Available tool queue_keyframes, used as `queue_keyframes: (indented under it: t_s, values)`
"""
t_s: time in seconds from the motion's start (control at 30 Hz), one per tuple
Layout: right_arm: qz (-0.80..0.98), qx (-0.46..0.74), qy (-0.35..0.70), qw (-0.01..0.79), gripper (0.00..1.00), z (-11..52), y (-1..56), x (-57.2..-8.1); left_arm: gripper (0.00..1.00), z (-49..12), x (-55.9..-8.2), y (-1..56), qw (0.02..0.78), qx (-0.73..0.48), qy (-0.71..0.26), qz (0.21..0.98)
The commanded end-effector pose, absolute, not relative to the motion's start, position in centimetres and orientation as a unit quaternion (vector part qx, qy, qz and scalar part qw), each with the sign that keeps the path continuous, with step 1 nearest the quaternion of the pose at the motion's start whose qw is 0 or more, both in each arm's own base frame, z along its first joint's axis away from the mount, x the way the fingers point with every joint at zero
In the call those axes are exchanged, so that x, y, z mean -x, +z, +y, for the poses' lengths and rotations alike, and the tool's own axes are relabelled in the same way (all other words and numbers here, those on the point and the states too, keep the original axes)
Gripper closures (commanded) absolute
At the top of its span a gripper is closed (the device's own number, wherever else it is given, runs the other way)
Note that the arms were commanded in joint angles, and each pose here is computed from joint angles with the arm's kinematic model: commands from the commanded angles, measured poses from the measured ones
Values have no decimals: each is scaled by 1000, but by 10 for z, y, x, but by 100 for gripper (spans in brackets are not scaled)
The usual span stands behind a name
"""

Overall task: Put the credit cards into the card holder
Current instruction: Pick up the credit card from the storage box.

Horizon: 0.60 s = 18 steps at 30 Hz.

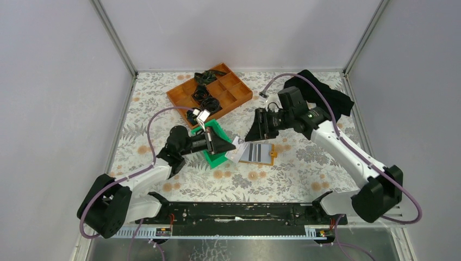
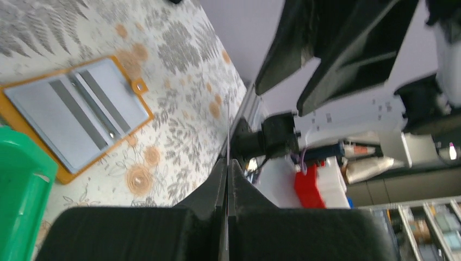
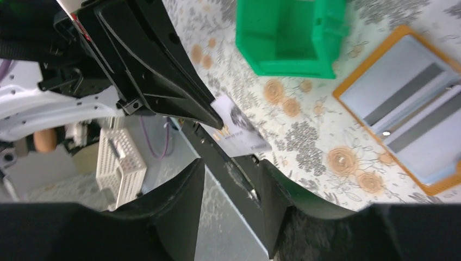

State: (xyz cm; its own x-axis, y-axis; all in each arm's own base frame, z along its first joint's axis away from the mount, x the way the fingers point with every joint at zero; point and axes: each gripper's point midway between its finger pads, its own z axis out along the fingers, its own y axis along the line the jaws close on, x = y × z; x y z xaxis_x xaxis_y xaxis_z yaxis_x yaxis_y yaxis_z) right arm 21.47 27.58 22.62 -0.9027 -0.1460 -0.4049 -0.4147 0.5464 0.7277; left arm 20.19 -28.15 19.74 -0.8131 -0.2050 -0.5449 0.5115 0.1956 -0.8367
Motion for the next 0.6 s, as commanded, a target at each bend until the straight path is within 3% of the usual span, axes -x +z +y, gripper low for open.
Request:
queue_keyframes:
  t_s: [0.0, 0.27, 0.57]
  values:
    - [866, 107, 413, 259, 51, 260, 242, -241, 100, -274, -236, 221, 371, -20, -624, 688]
    - [861, 47, 428, 272, 50, 257, 225, -242, 100, -279, -256, 232, 392, 66, -629, 668]
    - [849, 29, 447, 281, 50, 264, 216, -250, 100, -292, -250, 237, 366, 110, -662, 644]
